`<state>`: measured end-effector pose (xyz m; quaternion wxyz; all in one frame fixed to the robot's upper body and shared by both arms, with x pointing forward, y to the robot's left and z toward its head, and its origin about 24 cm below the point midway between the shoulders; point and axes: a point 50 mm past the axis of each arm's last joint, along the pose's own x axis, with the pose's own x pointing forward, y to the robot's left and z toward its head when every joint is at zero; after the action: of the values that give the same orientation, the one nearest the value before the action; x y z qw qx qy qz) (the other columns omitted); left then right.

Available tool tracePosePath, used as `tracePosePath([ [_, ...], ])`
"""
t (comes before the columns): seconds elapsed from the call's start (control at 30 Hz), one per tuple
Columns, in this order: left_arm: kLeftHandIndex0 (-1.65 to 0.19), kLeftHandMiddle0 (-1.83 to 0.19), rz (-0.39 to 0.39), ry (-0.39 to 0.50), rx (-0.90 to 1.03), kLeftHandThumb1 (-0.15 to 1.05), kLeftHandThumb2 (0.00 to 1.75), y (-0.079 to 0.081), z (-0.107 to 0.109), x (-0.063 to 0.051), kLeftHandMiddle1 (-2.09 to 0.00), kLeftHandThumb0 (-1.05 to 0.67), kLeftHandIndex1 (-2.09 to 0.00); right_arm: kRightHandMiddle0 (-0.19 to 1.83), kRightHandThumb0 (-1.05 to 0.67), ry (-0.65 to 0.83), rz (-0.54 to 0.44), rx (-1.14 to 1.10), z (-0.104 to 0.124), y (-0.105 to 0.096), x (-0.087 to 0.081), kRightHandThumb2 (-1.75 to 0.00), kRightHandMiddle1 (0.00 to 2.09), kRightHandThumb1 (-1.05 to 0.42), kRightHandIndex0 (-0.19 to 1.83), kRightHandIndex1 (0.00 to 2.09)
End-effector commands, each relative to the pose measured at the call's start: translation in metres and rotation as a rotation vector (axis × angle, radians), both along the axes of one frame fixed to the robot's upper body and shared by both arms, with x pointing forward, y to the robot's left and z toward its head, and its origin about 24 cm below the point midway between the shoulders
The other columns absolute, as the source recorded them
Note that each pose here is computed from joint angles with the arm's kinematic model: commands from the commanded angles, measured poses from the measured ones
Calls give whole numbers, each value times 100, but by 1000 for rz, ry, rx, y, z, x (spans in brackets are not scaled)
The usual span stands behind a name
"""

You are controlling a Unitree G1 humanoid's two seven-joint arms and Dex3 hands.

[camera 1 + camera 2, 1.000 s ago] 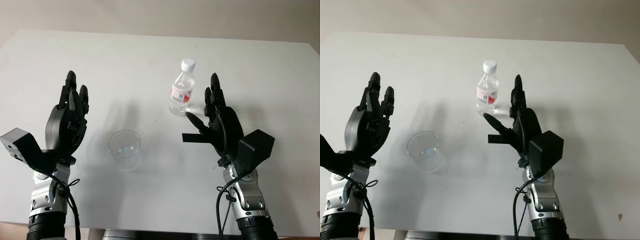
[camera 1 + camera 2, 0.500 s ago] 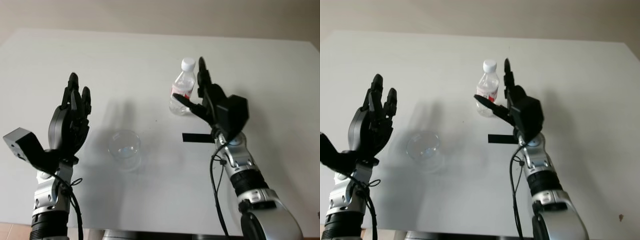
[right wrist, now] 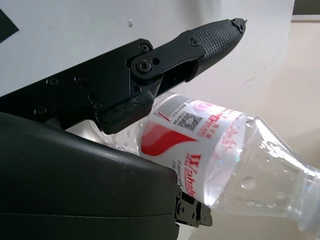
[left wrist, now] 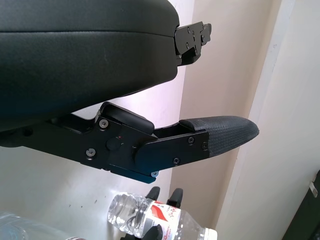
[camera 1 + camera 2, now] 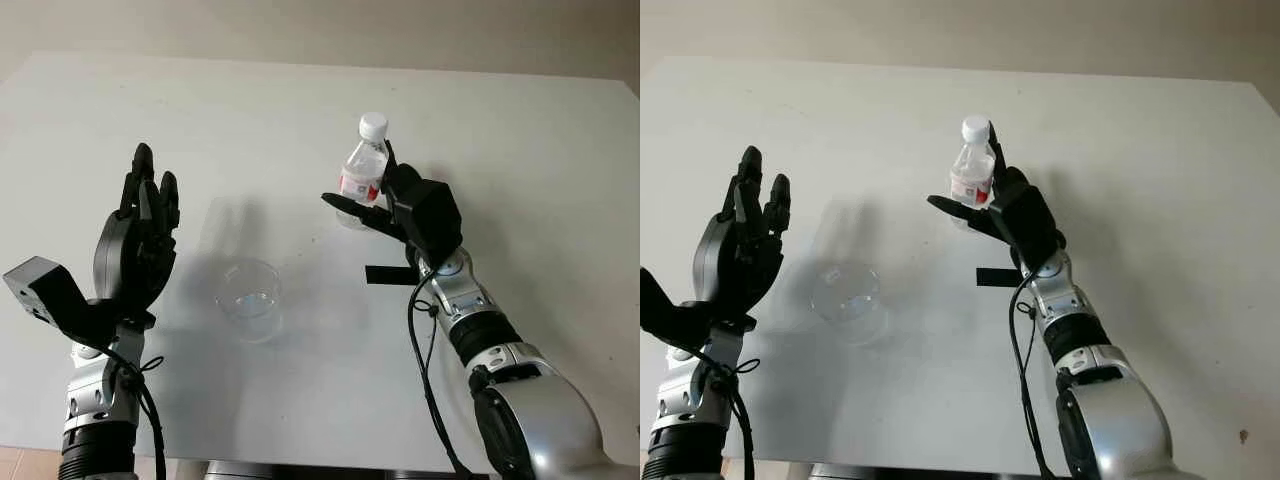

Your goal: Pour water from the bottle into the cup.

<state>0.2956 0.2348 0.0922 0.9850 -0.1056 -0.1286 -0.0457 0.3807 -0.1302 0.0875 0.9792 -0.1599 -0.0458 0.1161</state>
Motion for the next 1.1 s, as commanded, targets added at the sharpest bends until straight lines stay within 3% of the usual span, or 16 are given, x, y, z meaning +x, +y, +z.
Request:
tracePosePath([
  [0.0, 19, 19, 8, -9, 9, 105, 61, 2, 1, -1, -5, -79, -2, -19, -99, -19, 17, 41, 7, 6, 3, -5, 0, -93, -19, 0],
  [0.4, 19, 18, 8, -13, 11, 105, 60, 5, 2, -1, -5, -79, -3, -17, -79, 24, 0, 421, 12, 26, 8, -4, 1, -87, -19, 0],
  [0.5, 19, 18, 7, -14, 5, 105, 60, 5, 3, 0, -5, -78, -3, 6, -70, 51, 2, 455, 19, 32, 13, -5, 14, -86, 4, 13],
  [0.57, 19, 18, 5, -16, 7, 105, 60, 4, 3, 0, -5, -78, -3, 7, -66, 65, 8, 451, 22, 35, 16, -5, 42, -85, -4, 56],
  [0.6, 19, 19, 3, -17, 9, 105, 60, 4, 3, 1, -5, -78, -3, 0, -64, 71, 12, 449, 23, 36, 17, -5, 82, -85, -12, 99],
  [0.67, 19, 18, 4, -18, 10, 105, 60, 3, 3, 1, -6, -78, -3, -7, -61, 81, 26, 437, 27, 39, 19, -5, 135, -84, -15, 140],
  [0.77, 18, 17, 12, -20, 14, 105, 60, 2, 4, 1, -6, -79, -4, -1, -63, 68, 59, 370, 31, 42, 21, -5, 167, -84, -13, 169],
  [0.87, 18, 17, 22, -24, 19, 105, 61, 2, 4, 0, -6, -78, -4, 14, -66, 53, 86, 240, 35, 44, 22, -5, 192, -84, 5, 193],
  [0.93, 19, 17, 28, -25, 14, 105, 61, 2, 4, 0, -5, -78, -4, 22, -61, 52, 111, 171, 36, 45, 23, -6, 206, -84, 24, 206],
  [1.03, 19, 18, 31, -24, 7, 105, 61, 2, 4, 0, -5, -78, -1, 48, -47, 56, 171, 90, 36, 46, 22, -6, 209, -88, 66, 209],
  [1.07, 19, 19, 32, -23, 5, 105, 61, 2, 4, 0, -5, -78, -1, 52, -45, 64, 189, 66, 35, 47, 22, -6, 209, -89, 72, 209],
])
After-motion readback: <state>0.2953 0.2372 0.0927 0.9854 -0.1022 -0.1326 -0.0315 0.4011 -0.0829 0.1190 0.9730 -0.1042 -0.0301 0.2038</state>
